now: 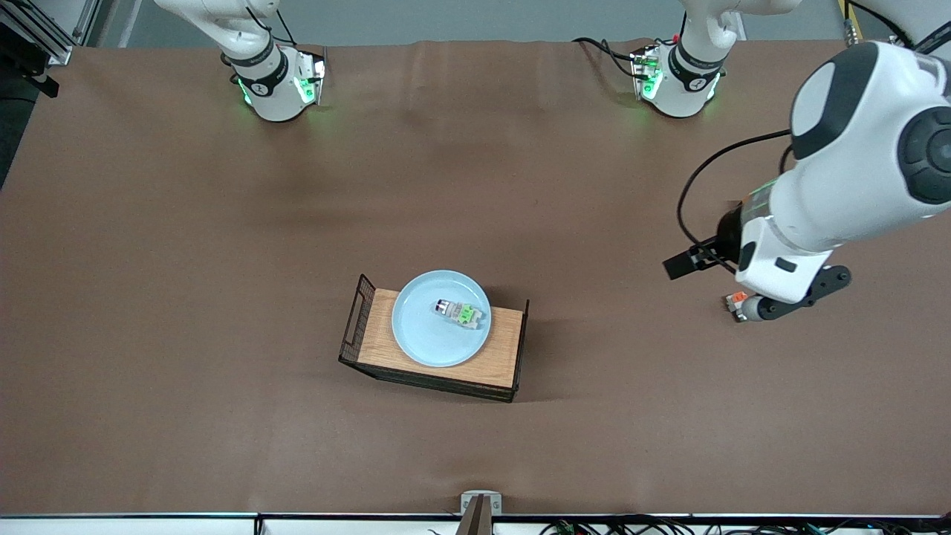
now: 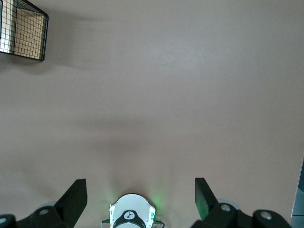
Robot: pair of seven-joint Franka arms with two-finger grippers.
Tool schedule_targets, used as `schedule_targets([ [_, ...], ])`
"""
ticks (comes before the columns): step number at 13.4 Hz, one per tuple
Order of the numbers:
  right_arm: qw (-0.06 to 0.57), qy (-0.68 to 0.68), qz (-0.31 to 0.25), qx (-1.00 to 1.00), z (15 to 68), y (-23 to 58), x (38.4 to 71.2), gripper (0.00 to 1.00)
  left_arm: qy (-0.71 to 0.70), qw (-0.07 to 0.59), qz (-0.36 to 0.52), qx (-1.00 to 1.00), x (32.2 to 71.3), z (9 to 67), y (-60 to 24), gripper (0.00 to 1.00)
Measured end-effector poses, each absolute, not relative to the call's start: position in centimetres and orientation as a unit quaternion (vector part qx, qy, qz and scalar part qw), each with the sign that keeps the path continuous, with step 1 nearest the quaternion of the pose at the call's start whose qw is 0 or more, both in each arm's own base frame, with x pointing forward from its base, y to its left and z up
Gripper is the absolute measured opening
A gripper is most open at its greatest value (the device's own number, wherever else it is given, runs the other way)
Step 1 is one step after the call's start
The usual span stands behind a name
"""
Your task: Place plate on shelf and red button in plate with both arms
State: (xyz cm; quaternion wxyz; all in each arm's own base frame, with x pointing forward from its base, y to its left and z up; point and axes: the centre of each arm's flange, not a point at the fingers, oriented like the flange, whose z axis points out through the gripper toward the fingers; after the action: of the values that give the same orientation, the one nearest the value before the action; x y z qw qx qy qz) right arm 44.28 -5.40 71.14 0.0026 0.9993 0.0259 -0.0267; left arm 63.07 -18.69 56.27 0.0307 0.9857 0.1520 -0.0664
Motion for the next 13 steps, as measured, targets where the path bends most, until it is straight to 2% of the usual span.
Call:
schedule_targets([
  [3,0.003,0.030,-0.027,0.999,71.1,-4.9,44.3,1.00,0.037,0.037,-0.051,0.997,62.9,58.2,-14.8,1.00],
  [7,0.005,0.030,-0.016,0.999,71.4,-5.0,44.6,1.00,0.008,0.037,-0.040,0.998,61.5,60.3,-12.4,1.00],
  [13,0.004,0.044,-0.030,0.999,69.5,-3.8,46.5,1.00,-0.054,0.012,-0.027,0.998,56.5,61.4,-11.9,1.00],
])
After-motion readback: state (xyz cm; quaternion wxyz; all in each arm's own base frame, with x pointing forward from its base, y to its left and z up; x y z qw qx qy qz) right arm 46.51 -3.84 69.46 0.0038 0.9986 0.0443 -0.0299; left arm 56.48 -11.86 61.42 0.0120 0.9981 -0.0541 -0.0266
